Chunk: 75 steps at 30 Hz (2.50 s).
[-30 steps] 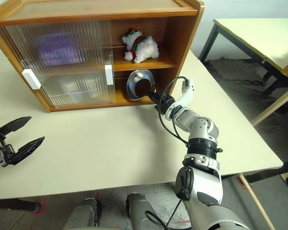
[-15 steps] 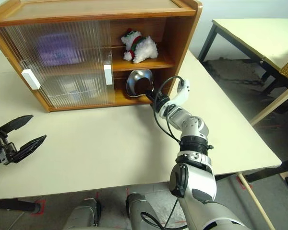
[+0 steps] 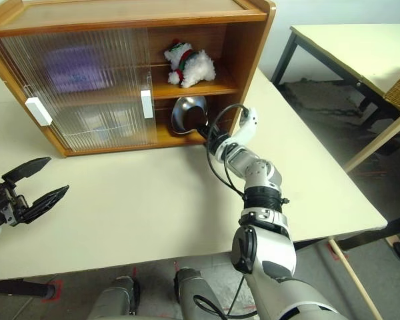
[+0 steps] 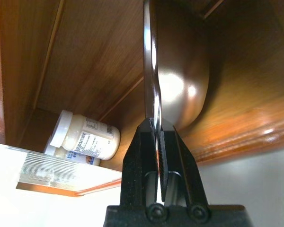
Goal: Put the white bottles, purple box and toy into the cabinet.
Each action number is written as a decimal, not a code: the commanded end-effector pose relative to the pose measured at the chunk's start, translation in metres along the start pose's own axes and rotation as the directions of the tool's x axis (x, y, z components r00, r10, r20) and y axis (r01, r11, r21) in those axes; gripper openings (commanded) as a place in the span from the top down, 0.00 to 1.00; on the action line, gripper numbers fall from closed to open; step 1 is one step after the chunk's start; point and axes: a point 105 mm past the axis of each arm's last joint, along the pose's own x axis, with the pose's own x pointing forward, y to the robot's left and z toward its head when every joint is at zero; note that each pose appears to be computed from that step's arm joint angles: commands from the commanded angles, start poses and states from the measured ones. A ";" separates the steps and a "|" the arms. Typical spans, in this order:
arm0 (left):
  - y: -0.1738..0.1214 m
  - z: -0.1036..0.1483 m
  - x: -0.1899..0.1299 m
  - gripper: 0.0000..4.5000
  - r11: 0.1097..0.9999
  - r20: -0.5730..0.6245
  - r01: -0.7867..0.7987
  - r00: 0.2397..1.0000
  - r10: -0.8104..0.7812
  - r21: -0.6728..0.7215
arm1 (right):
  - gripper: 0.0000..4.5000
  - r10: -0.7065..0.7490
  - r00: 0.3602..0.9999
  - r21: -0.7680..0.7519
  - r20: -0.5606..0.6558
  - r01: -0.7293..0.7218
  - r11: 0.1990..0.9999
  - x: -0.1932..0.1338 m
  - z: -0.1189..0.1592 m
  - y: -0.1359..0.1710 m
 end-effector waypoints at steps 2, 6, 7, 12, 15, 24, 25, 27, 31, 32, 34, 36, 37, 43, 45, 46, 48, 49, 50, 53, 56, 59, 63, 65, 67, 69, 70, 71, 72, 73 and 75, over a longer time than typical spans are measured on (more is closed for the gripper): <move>-0.001 -0.005 -0.002 0.00 1.000 -0.022 -0.005 1.000 0.005 -0.012 | 1.00 -0.057 0.996 -0.001 -0.071 0.057 0.998 0.002 -0.019 -0.014; -0.001 -0.005 -0.004 0.00 1.000 -0.023 -0.009 1.000 0.009 -0.013 | 0.95 -0.054 0.995 -0.004 -0.089 0.054 0.999 0.002 -0.023 -0.013; -0.001 -0.005 -0.004 0.00 1.000 -0.024 -0.009 1.000 0.009 -0.014 | 0.89 -0.055 0.994 -0.006 -0.090 0.055 0.998 0.002 -0.023 -0.014; -0.001 -0.006 -0.004 0.00 1.000 -0.027 -0.010 1.000 0.009 -0.015 | 0.51 -0.050 0.995 -0.035 -0.092 0.047 0.998 0.001 -0.023 -0.014; -0.001 -0.005 -0.004 0.00 1.000 -0.026 -0.009 1.000 0.009 -0.014 | 0.27 -0.047 0.995 -0.045 -0.093 0.043 0.998 0.000 -0.023 -0.014; 0.000 -0.004 -0.007 0.00 1.000 -0.031 -0.015 0.999 0.015 -0.011 | 0.01 0.070 0.953 -0.118 -0.294 -0.109 0.987 -0.029 -0.039 0.000; 0.000 -0.004 -0.008 0.00 1.000 -0.032 -0.016 0.999 0.015 -0.011 | 0.01 0.106 0.931 -0.127 -0.349 -0.159 0.979 -0.035 -0.045 0.007; 0.001 -0.004 -0.008 0.00 1.000 -0.034 -0.016 0.999 0.016 -0.011 | 0.01 0.221 0.853 -0.106 -0.472 -0.304 0.947 -0.053 -0.060 0.032; 0.002 -0.004 -0.009 0.00 1.000 -0.035 -0.017 0.999 0.017 -0.008 | 0.09 0.321 0.802 -0.081 -0.504 -0.414 0.907 -0.063 -0.065 0.061; 0.002 -0.003 -0.010 0.00 1.000 -0.035 -0.018 0.999 0.018 -0.006 | 0.14 0.343 0.794 -0.079 -0.502 -0.438 0.896 -0.063 -0.065 0.069; 0.003 -0.003 -0.011 0.00 1.000 -0.036 -0.022 0.999 0.021 -0.004 | 0.29 0.370 0.789 -0.082 -0.491 -0.464 0.882 -0.061 -0.066 0.081; 0.003 -0.003 -0.012 0.00 1.000 -0.039 -0.027 0.999 0.027 -0.001 | 0.47 0.392 0.798 -0.079 -0.457 -0.476 0.876 -0.054 -0.066 0.092; 0.003 -0.003 -0.013 0.00 1.000 -0.040 -0.030 0.999 0.030 -0.001 | 0.56 0.402 0.802 -0.082 -0.442 -0.483 0.872 -0.050 -0.067 0.097; 0.002 -0.003 -0.017 0.00 0.999 -0.046 -0.044 0.998 0.044 0.003 | 0.99 0.419 0.840 -0.095 -0.345 -0.475 0.875 -0.024 -0.074 0.118; 0.001 -0.002 -0.018 0.00 0.999 -0.045 -0.050 0.998 0.050 0.003 | 0.99 0.425 0.847 -0.101 -0.320 -0.476 0.873 -0.017 -0.074 0.124; 0.001 -0.002 -0.018 0.00 0.999 -0.045 -0.052 0.998 0.053 0.002 | 0.99 0.431 0.850 -0.103 -0.304 -0.479 0.872 -0.012 -0.074 0.128; 0.000 -0.003 -0.018 0.00 0.998 -0.047 -0.056 0.997 0.056 0.002 | 0.99 0.440 0.851 -0.104 -0.287 -0.485 0.868 -0.005 -0.074 0.134; 0.000 -0.003 -0.018 0.00 0.998 -0.047 -0.057 0.997 0.057 0.002 | 0.99 0.443 0.850 -0.105 -0.285 -0.488 0.867 -0.002 -0.075 0.137; 0.000 -0.003 -0.018 0.00 0.998 -0.048 -0.058 0.997 0.058 0.002 | 0.99 0.446 0.849 -0.107 -0.283 -0.490 0.865 0.002 -0.075 0.139; 0.000 -0.002 -0.018 0.00 0.998 -0.048 -0.061 0.997 0.061 0.004 | 0.99 0.455 0.845 -0.100 -0.279 -0.497 0.862 0.007 -0.079 0.144; 0.000 -0.002 -0.017 0.00 0.998 -0.048 -0.064 0.997 0.064 0.003 | 0.99 0.462 0.845 -0.098 -0.269 -0.501 0.860 0.012 -0.081 0.149; -0.001 -0.004 -0.016 0.00 0.998 -0.047 -0.063 0.997 0.062 -0.002 | 0.99 0.464 0.851 -0.101 -0.247 -0.499 0.861 0.019 -0.080 0.153; -0.001 -0.004 -0.015 0.00 0.998 -0.045 -0.063 0.997 0.062 -0.004 | 0.99 0.441 0.873 -0.124 -0.207 -0.470 0.874 0.028 -0.074 0.152; -0.001 -0.004 -0.015 0.00 0.998 -0.045 -0.063 0.997 0.063 -0.004 | 0.99 0.425 0.887 -0.144 -0.181 -0.452 0.880 0.033 -0.071 0.150; -0.002 -0.005 -0.016 0.00 0.998 -0.046 -0.064 0.997 0.064 -0.006 | 0.99 0.412 0.898 -0.158 -0.153 -0.434 0.887 0.037 -0.066 0.148; -0.002 -0.005 -0.016 0.00 0.998 -0.047 -0.065 0.997 0.064 -0.007 | 0.99 0.402 0.907 -0.172 -0.123 -0.419 0.892 0.040 -0.061 0.146; -0.002 -0.005 -0.016 0.00 0.998 -0.047 -0.065 0.997 0.065 -0.007 | 0.99 0.399 0.910 -0.179 -0.113 -0.414 0.893 0.041 -0.059 0.146; -0.002 -0.004 -0.017 0.00 0.998 -0.047 -0.066 0.997 0.065 -0.006 | 0.99 0.396 0.912 -0.186 -0.107 -0.409 0.893 0.042 -0.057 0.146; -0.001 -0.004 -0.017 0.00 0.998 -0.046 -0.066 0.997 0.066 -0.005 | 0.99 0.394 0.913 -0.193 -0.104 -0.407 0.893 0.042 -0.056 0.145; -0.001 -0.004 -0.017 0.00 0.998 -0.047 -0.066 0.997 0.066 -0.004 | 0.99 0.391 0.915 -0.211 -0.104 -0.404 0.890 0.042 -0.056 0.144; -0.001 -0.004 -0.017 0.00 0.998 -0.046 -0.064 0.997 0.064 -0.005 | 0.99 0.386 0.917 -0.245 -0.103 -0.399 0.883 0.042 -0.055 0.142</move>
